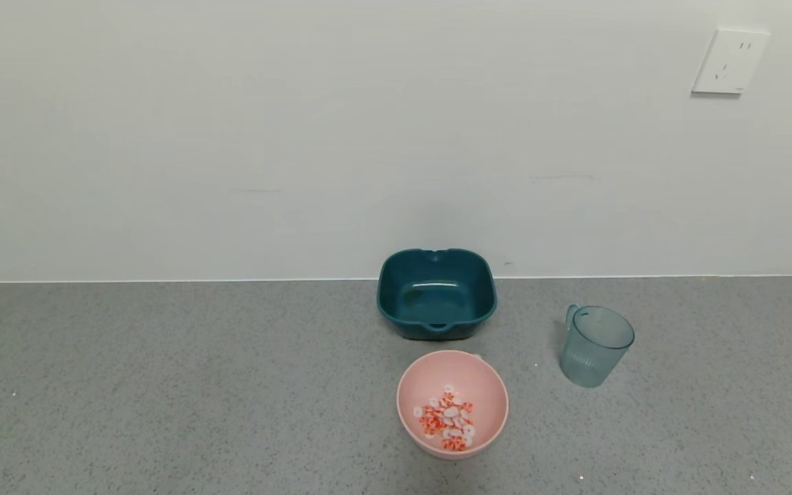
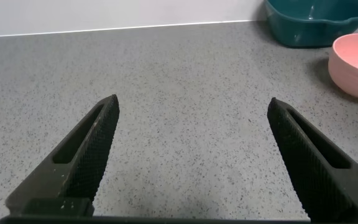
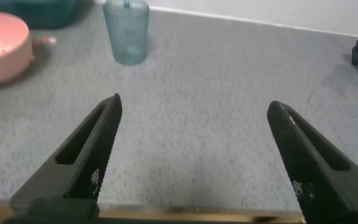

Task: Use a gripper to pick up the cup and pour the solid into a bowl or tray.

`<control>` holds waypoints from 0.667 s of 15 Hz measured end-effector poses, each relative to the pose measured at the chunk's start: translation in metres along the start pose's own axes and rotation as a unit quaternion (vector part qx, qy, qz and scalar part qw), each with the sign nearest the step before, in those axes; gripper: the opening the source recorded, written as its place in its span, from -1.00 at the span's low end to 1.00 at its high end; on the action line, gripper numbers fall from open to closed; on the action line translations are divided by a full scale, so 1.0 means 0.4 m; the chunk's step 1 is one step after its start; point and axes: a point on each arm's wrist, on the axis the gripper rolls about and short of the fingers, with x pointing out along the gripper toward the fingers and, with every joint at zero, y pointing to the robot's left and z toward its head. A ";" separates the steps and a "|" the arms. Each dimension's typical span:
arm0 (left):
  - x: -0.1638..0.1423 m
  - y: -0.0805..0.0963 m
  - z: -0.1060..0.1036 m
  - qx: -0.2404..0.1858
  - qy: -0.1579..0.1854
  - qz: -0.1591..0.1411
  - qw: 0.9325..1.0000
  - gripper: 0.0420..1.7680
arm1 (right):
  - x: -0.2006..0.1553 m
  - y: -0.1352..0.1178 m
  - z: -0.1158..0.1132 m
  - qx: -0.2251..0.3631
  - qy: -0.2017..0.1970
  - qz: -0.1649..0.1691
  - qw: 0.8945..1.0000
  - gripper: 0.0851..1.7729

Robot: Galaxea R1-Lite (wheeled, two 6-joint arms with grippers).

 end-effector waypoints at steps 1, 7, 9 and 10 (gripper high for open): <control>0.000 0.000 0.000 0.001 0.000 0.000 1.000 0.94 | -0.001 0.000 -0.005 0.014 -0.022 0.000 1.000 0.91; 0.000 0.000 0.000 0.000 0.000 0.000 1.000 0.94 | 0.024 0.007 -0.069 0.038 -0.031 0.012 0.999 0.91; 0.000 0.000 0.000 0.000 0.000 0.000 1.000 0.94 | 0.024 0.008 -0.073 0.038 -0.029 0.012 0.999 0.91; 0.000 0.000 0.000 0.000 0.000 0.000 1.000 0.94 | 0.025 0.008 -0.075 0.035 -0.026 0.013 0.999 0.91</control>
